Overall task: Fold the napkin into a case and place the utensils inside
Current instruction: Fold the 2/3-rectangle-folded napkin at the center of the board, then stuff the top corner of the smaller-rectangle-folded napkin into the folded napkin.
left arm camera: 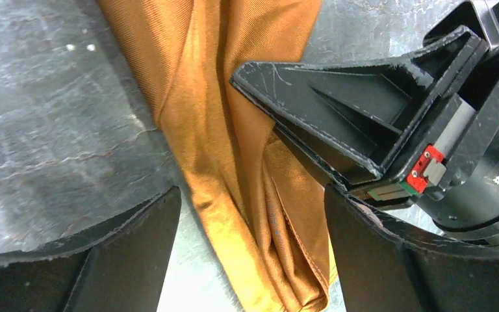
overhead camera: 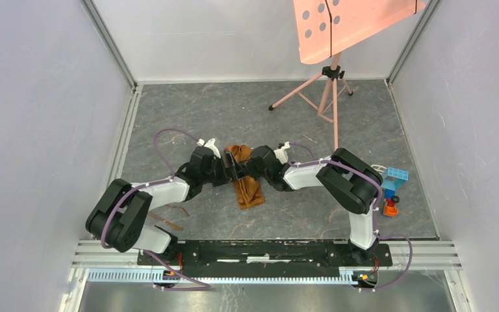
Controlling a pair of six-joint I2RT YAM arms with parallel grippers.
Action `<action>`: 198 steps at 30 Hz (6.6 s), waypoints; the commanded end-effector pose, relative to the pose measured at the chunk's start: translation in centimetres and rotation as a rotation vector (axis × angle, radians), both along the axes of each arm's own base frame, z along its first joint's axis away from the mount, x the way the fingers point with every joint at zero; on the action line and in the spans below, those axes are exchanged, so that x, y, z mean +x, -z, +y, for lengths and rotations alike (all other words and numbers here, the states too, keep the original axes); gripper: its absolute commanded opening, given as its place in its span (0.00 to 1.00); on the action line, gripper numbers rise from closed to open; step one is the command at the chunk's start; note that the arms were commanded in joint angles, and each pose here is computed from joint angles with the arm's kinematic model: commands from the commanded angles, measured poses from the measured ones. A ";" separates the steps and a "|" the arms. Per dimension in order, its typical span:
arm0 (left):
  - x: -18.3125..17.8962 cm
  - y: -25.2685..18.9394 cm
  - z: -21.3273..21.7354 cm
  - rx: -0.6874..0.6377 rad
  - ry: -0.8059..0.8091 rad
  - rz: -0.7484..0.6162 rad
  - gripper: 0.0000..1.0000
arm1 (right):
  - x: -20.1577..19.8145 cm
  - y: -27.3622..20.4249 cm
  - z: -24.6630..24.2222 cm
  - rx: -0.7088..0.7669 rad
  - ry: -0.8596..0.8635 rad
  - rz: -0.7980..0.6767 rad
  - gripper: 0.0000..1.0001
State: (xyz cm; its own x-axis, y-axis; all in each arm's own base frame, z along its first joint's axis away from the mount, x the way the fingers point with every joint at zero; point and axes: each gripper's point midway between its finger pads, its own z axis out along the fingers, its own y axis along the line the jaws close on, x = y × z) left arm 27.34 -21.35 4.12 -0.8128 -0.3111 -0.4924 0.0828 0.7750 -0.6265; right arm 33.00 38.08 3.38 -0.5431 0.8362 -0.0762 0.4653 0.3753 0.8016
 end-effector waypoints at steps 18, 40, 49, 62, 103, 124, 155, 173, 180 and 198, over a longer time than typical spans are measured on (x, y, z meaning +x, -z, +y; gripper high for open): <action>0.4 6.5 2.0 0.230 -0.129 0.139 0.33 | 0.8 -2.8 1.6 0.012 -0.106 -0.085 0.39; -0.2 6.9 0.5 0.186 -0.068 0.199 0.30 | 3.5 -5.7 -5.0 -0.417 -0.901 -0.653 0.83; -0.4 6.8 0.6 0.190 -0.067 0.198 0.30 | 4.8 -5.2 -4.3 -0.380 -0.838 -0.635 0.65; -0.5 6.9 0.5 0.195 -0.061 0.198 0.29 | 6.1 -5.6 -3.9 -0.343 -0.779 -0.623 0.55; 9.5 -4.7 2.8 0.313 -0.181 -0.090 0.54 | 6.2 -6.3 -1.8 -0.146 -0.767 -0.602 0.00; -4.0 -0.4 -6.1 -0.239 -0.113 0.039 0.53 | 5.4 -7.5 -0.3 -0.093 -0.906 -0.643 0.00; 7.3 -3.6 -0.4 0.497 -0.050 -0.036 0.38 | 4.4 -7.8 -1.8 -0.033 -0.909 -0.653 0.00; 7.3 -5.1 0.4 0.474 -0.121 -0.136 0.41 | 4.9 -7.8 -2.2 -0.027 -0.894 -0.650 0.00; 7.3 -5.7 1.6 0.459 -0.158 -0.150 0.50 | 5.1 -7.9 -2.2 -0.026 -0.892 -0.651 0.00; 9.6 -2.2 -0.5 0.577 -0.047 -0.087 0.42 | 5.0 -7.7 -2.3 -0.021 -0.890 -0.643 0.00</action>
State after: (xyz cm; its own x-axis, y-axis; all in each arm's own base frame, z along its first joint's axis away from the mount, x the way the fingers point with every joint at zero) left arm 35.85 -21.24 5.46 -0.7781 -0.0687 -0.6244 0.0205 0.9907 -0.1345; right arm 37.55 35.60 8.26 -0.8454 0.1379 -0.5160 -0.4189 0.4280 0.8008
